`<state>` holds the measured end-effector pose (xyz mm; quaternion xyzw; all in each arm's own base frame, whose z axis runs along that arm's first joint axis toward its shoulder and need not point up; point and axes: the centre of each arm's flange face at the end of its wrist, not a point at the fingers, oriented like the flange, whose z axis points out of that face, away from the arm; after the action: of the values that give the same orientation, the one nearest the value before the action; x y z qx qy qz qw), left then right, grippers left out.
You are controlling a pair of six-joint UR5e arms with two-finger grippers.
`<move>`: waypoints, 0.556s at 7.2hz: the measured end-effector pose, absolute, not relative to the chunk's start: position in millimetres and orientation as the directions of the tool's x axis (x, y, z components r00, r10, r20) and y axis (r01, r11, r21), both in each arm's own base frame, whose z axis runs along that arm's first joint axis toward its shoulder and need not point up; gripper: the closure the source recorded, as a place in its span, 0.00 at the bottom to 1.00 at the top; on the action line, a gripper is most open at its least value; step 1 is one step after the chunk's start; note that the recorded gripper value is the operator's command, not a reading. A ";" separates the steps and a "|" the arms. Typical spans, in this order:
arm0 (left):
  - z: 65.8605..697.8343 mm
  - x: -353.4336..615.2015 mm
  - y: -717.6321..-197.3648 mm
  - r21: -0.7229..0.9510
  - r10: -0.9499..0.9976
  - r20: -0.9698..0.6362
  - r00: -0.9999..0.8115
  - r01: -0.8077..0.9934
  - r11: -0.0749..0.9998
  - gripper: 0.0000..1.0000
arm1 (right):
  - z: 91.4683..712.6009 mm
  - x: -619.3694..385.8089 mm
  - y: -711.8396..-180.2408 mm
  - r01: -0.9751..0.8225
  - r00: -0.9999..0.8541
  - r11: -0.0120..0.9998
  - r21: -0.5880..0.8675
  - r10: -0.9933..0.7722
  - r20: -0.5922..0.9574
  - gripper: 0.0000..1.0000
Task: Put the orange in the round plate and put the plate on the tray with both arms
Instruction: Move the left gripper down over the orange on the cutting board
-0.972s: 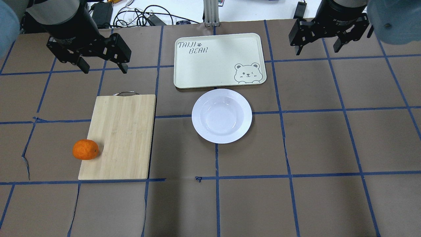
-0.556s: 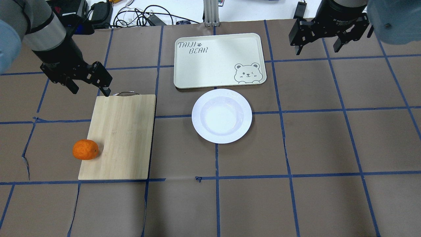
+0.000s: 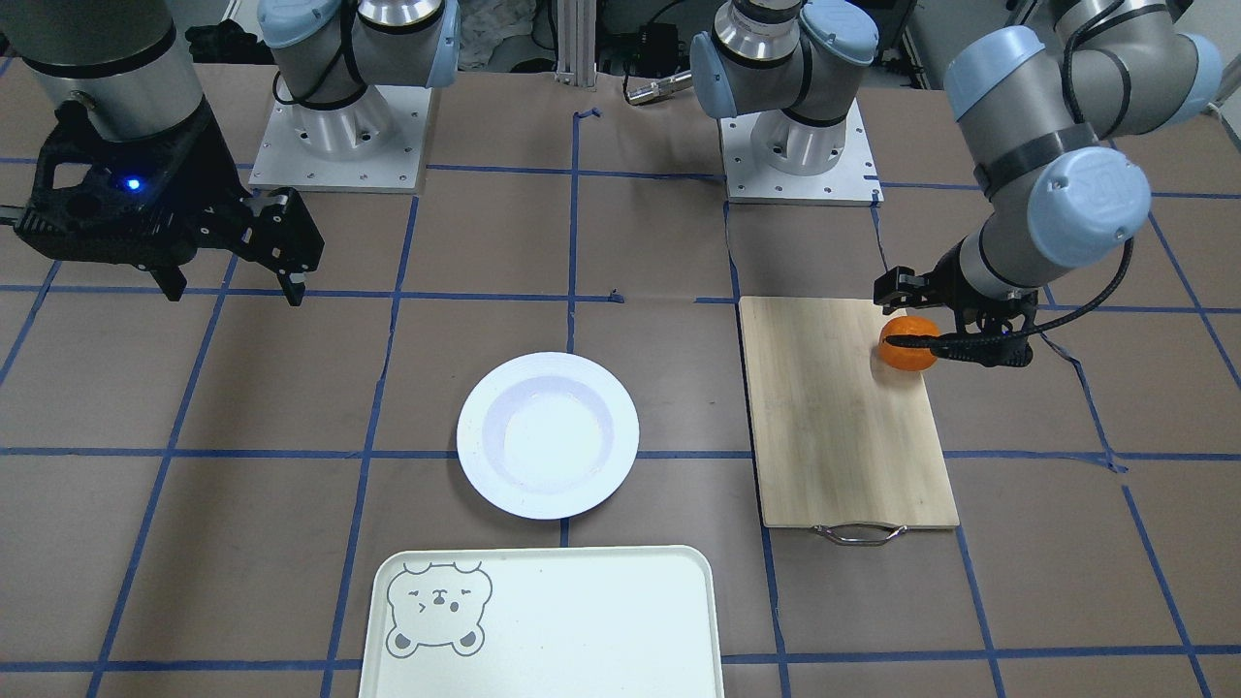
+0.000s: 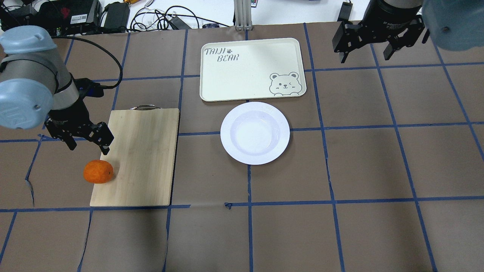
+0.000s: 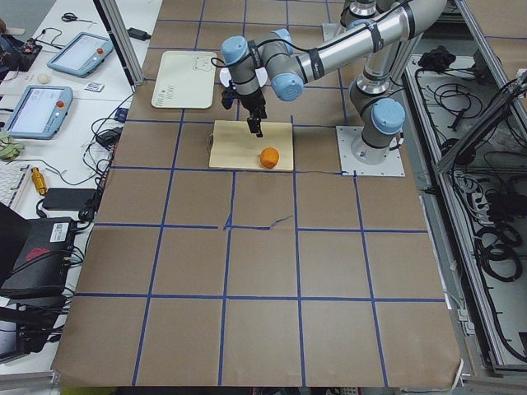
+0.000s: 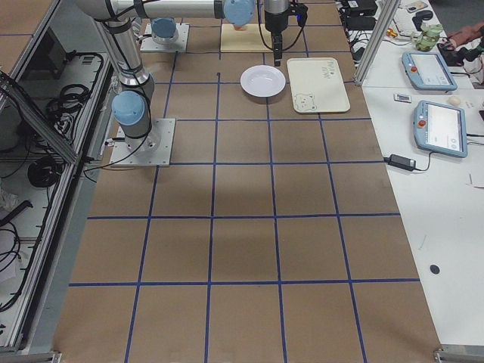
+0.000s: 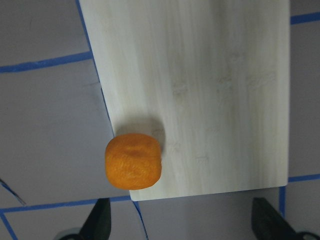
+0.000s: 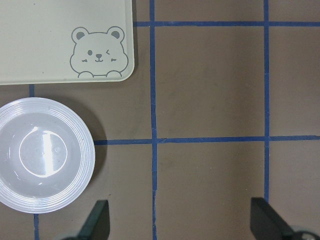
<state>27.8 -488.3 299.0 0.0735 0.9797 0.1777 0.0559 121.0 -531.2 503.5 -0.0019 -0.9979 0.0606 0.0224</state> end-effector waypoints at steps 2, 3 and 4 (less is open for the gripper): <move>262.8 39.6 -489.8 0.447 0.189 -0.121 -0.974 0.117 0.887 0.00 | 503.4 120.5 -531.5 0.001 -0.999 0.993 -0.121 0.006 0.044 0.00; 246.3 42.7 -493.1 0.472 0.196 -0.120 -0.973 0.118 0.874 0.00 | 503.5 120.4 -531.6 0.001 -0.999 0.993 -0.121 0.006 0.045 0.00; 228.7 44.3 -496.1 0.495 0.200 -0.112 -0.973 0.119 0.861 0.00 | 503.4 120.4 -531.6 0.001 -0.999 0.993 -0.121 0.007 0.044 0.00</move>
<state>44.3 -496.1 228.7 0.0830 0.9612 0.2506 0.0799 120.4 -531.6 503.4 -0.0020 -0.9979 0.0605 0.0224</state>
